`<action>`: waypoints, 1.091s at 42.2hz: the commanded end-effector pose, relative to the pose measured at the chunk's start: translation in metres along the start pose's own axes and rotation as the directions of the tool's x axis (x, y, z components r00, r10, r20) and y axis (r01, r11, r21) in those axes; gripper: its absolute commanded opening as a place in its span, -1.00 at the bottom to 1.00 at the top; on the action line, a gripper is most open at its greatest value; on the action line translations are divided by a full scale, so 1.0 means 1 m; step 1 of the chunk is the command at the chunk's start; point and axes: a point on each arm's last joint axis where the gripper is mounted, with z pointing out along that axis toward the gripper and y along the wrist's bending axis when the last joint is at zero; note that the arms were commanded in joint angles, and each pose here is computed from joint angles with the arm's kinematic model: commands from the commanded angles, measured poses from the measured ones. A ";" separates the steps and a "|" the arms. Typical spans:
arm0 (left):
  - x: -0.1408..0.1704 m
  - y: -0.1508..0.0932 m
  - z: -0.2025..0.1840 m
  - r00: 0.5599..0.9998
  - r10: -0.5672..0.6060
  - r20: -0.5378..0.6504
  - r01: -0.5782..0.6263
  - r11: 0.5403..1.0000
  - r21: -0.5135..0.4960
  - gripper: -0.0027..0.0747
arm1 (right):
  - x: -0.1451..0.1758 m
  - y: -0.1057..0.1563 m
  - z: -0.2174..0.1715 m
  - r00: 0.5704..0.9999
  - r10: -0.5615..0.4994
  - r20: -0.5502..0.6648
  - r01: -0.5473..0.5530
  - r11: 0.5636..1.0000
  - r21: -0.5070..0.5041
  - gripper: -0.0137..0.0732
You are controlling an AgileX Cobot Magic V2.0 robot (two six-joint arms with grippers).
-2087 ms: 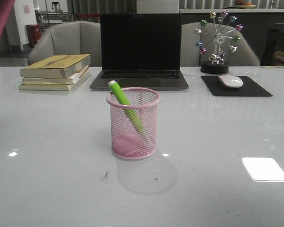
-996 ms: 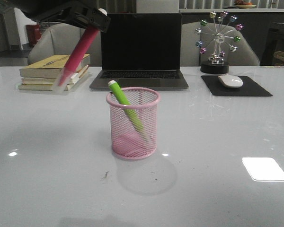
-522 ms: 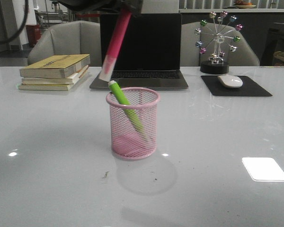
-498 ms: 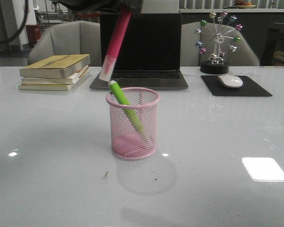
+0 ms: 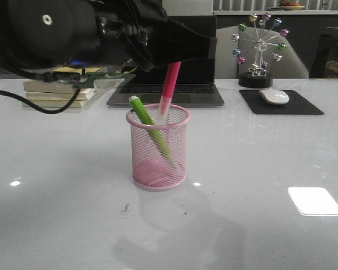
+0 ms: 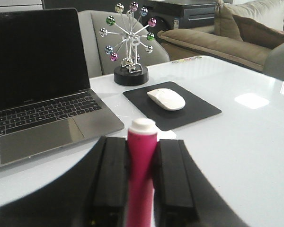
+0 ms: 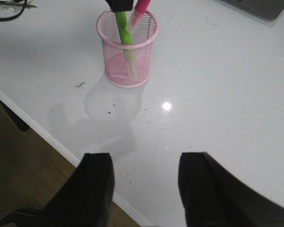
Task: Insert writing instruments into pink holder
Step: 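Lower the pink marker into the holder beside the green marker and release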
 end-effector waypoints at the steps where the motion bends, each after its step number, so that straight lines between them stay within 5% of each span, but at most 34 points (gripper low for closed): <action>1: -0.027 -0.003 -0.002 0.987 -0.009 0.161 0.009 1.000 -0.002 -0.69 | -0.015 -0.001 -0.006 0.995 -0.006 0.101 0.005 1.000 0.007 0.32; 8: -0.012 -0.003 -0.003 0.993 0.002 0.120 -0.002 1.000 0.000 -0.62 | -0.015 -0.001 -0.006 0.995 -0.006 0.101 0.005 1.000 0.007 0.32; 19: -0.006 -0.003 -0.009 0.987 0.031 0.156 -0.032 0.999 0.005 0.14 | -0.015 -0.001 -0.006 0.995 -0.006 0.101 0.005 1.000 0.007 0.32; 31: -0.038 -0.004 -0.024 0.991 0.063 0.115 -0.068 0.997 0.036 0.15 | -0.015 -0.001 -0.006 0.995 -0.006 0.101 0.005 1.000 0.007 0.32; 46: -0.121 0.016 -0.102 0.945 0.147 -0.291 -0.092 0.976 0.195 0.15 | -0.015 -0.001 -0.006 0.995 -0.006 0.101 0.005 1.000 0.007 0.32</action>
